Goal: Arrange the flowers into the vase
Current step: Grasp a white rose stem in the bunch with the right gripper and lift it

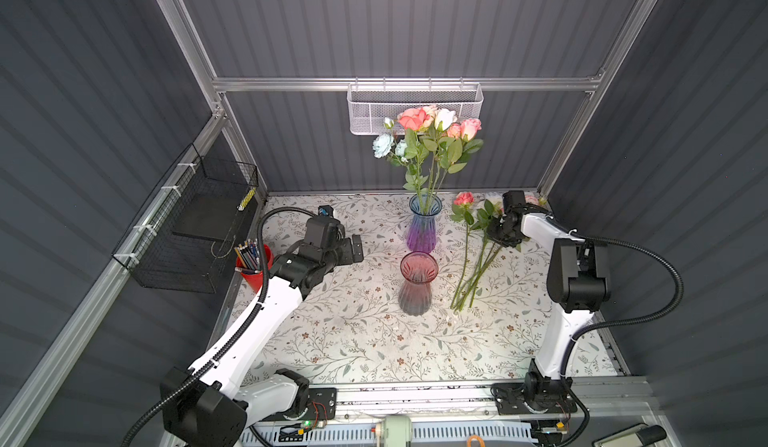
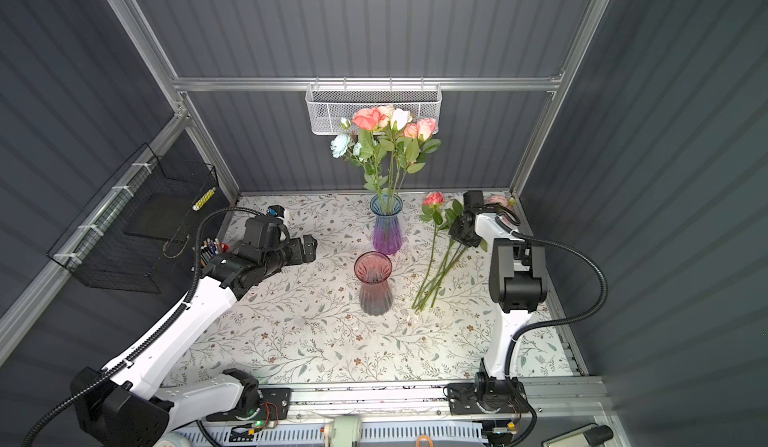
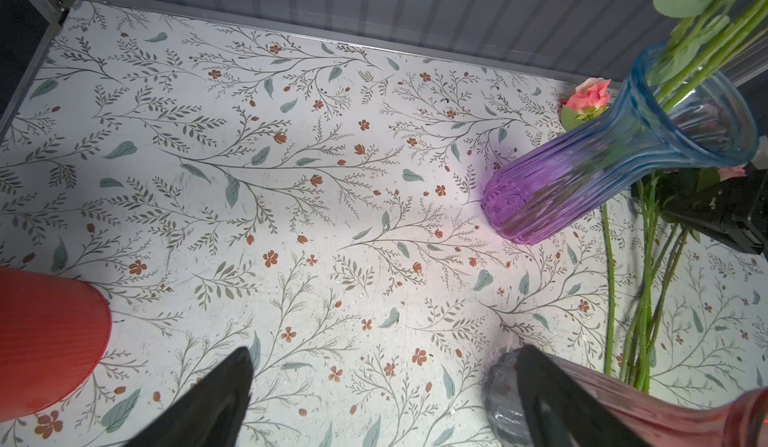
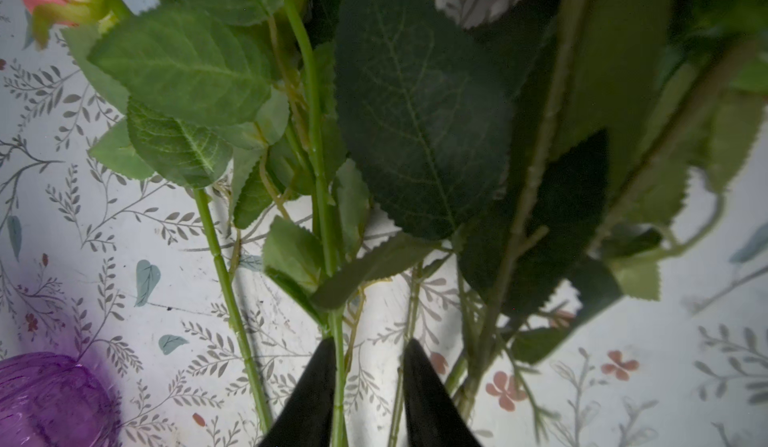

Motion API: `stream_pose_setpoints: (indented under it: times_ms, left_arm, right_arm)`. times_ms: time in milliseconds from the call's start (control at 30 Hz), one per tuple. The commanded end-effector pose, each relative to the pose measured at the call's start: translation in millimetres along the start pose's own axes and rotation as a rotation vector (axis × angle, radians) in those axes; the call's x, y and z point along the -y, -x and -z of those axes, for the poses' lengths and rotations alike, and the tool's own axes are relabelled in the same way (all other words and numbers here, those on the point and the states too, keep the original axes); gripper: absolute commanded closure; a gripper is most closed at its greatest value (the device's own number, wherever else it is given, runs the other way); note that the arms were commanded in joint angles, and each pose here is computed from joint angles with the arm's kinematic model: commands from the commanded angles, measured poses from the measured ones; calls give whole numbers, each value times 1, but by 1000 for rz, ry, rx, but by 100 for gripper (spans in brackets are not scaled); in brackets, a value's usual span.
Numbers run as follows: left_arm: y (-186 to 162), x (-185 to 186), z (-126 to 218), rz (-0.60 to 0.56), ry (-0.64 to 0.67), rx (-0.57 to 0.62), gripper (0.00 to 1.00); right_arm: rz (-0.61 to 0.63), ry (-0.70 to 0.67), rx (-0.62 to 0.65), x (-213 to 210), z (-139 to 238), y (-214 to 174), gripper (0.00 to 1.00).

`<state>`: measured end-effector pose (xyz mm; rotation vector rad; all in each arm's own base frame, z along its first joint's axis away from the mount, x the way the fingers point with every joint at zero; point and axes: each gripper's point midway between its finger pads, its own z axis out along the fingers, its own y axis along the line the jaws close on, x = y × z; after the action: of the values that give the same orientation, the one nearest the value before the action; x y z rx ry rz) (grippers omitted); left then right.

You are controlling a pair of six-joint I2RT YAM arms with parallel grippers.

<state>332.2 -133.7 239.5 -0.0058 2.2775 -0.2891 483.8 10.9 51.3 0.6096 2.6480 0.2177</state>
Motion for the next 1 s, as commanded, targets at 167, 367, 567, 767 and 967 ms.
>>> stream_pose_setpoints:
  times_ms: [167,367,567,767,967]
  left_arm:
    - [-3,2,-1,2,-17,-6,0]
    - [-4,2,-2,2,-19,-10,1]
    - [-4,3,-3,2,-19,-11,1]
    - [-4,3,-2,3,-20,-9,1]
    - [-4,2,-1,3,-16,-4,1]
  right_arm:
    - [-1,44,-60,-9,-15,-3,70]
    - [-6,59,-39,-12,-11,1,84]
    - [11,70,-3,-15,3,7,92]
    - [15,99,57,-19,26,13,97]
    - [35,133,139,-28,55,16,99]
